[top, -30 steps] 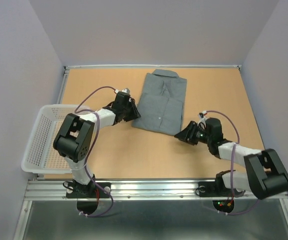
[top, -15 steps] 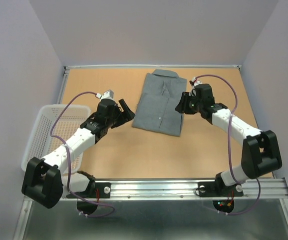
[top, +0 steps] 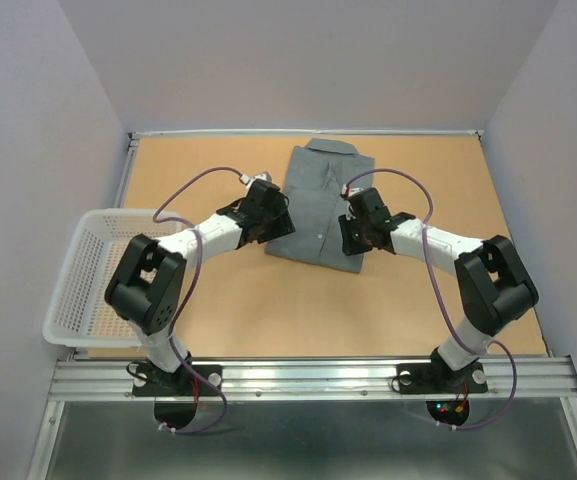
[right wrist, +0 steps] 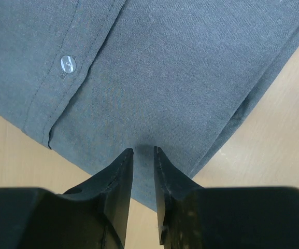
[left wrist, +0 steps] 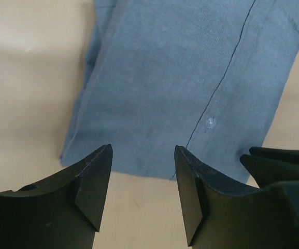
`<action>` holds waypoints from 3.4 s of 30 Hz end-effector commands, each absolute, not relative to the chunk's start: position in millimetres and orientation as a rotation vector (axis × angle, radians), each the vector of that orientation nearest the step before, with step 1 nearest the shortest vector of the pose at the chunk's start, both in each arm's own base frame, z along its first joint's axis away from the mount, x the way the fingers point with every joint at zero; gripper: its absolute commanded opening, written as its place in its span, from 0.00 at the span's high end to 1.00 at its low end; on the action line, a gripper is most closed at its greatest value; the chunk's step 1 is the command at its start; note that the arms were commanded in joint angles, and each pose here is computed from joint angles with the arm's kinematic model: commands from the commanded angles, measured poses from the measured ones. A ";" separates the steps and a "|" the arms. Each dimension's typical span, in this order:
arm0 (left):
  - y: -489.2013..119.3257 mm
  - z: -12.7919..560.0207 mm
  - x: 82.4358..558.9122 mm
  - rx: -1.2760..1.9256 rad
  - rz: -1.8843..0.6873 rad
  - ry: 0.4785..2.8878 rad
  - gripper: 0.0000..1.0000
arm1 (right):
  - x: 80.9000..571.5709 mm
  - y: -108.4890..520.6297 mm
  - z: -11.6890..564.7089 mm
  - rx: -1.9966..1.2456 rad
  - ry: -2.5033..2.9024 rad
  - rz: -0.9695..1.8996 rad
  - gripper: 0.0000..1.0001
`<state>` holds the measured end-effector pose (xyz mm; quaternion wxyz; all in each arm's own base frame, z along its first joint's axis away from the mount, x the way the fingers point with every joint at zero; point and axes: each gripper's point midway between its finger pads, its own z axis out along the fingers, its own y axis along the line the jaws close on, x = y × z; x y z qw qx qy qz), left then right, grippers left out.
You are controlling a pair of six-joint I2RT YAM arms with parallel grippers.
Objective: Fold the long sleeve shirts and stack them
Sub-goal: Fold the shirt
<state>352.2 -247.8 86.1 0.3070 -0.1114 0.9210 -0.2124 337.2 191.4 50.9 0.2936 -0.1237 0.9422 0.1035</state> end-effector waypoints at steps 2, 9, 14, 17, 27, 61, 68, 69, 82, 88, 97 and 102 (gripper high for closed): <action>-261.9 67.8 373.2 -0.200 -0.474 2.485 0.38 | 338.6 187.3 49.5 -0.375 2.489 0.169 0.73; -264.9 29.0 390.4 -0.119 -0.353 2.578 0.38 | 286.7 220.4 25.6 -0.432 2.601 0.315 0.73; -254.1 17.4 402.7 -0.098 -0.274 2.596 0.39 | 233.0 285.6 16.4 -0.558 2.674 0.531 0.73; -248.8 25.5 413.9 -0.036 -0.243 2.564 0.38 | 209.2 327.4 17.7 -0.668 2.669 0.624 0.73; -197.2 139.7 440.1 -0.123 -0.202 2.285 0.30 | 255.8 331.9 77.5 -0.644 2.438 0.476 0.73; -119.7 184.1 290.4 -0.436 -0.344 2.167 0.01 | 256.9 368.3 43.8 -0.501 2.643 0.571 0.69; -110.1 180.3 285.2 -0.537 -0.352 2.155 0.02 | 275.4 388.5 118.3 -0.630 2.402 0.548 0.31; -108.2 174.3 283.3 -0.547 -0.344 2.171 0.02 | 271.9 390.4 117.6 -0.641 2.402 0.538 0.26; -90.6 133.2 298.1 -0.638 -0.365 2.306 0.02 | 218.4 436.4 69.6 -0.894 2.386 0.431 0.44; -92.8 135.2 303.2 -0.628 -0.380 2.312 0.02 | 225.0 433.8 52.5 -0.909 2.358 0.294 0.44; -94.6 131.4 305.0 -0.631 -0.387 2.322 0.02 | 224.6 413.6 26.8 -0.936 2.367 0.144 0.67; -99.7 123.7 302.9 -0.637 -0.413 2.350 0.02 | 228.6 421.5 44.2 -0.910 2.342 0.188 0.99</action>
